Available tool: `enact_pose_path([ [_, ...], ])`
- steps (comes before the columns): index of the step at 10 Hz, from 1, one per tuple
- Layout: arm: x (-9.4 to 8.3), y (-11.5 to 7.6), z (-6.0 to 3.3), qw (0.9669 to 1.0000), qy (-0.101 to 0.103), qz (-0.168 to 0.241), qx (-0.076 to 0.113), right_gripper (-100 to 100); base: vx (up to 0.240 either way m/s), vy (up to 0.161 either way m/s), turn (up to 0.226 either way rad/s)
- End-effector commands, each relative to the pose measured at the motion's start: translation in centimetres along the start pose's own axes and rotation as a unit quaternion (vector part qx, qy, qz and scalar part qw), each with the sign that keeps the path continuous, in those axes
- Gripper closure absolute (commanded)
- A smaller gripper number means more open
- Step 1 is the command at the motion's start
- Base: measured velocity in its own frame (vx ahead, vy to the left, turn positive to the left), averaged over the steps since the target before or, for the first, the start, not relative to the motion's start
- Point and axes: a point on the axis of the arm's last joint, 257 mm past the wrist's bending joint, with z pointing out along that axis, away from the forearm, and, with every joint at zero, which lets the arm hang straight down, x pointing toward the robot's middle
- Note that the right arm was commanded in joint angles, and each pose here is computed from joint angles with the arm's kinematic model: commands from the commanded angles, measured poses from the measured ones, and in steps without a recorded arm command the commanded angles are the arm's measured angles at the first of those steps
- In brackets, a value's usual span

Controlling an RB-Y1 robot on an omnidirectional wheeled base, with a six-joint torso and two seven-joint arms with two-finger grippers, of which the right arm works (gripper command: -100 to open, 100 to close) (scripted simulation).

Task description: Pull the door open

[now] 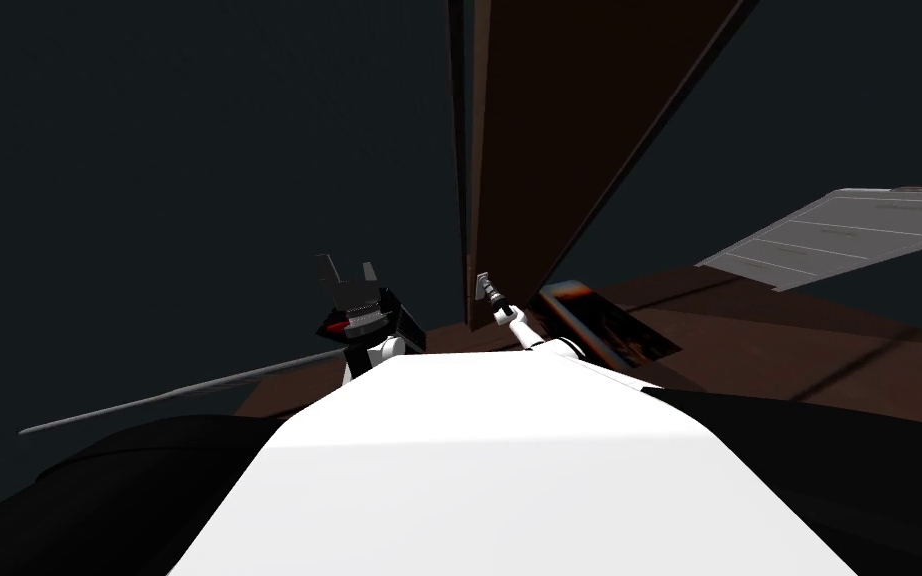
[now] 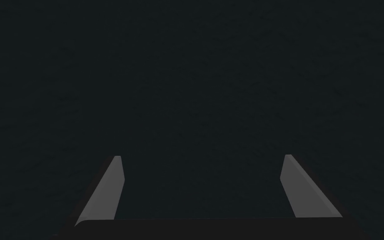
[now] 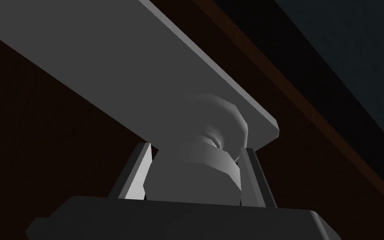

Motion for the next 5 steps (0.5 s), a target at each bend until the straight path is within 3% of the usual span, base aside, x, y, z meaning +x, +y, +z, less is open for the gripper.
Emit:
enact_pose_path([
  [1,0.6,0.4,-0.04,0.9996,0.002,0.027,-0.002,100,-0.042,-0.039,0.083],
  [3,0.2,0.1,-0.10,0.9985,-0.002,0.055,0.000,100,-0.038,-0.024,0.071],
  [5,-0.5,-0.5,-0.23,0.9949,-0.011,0.100,0.005,100,-0.050,-0.025,0.128],
])
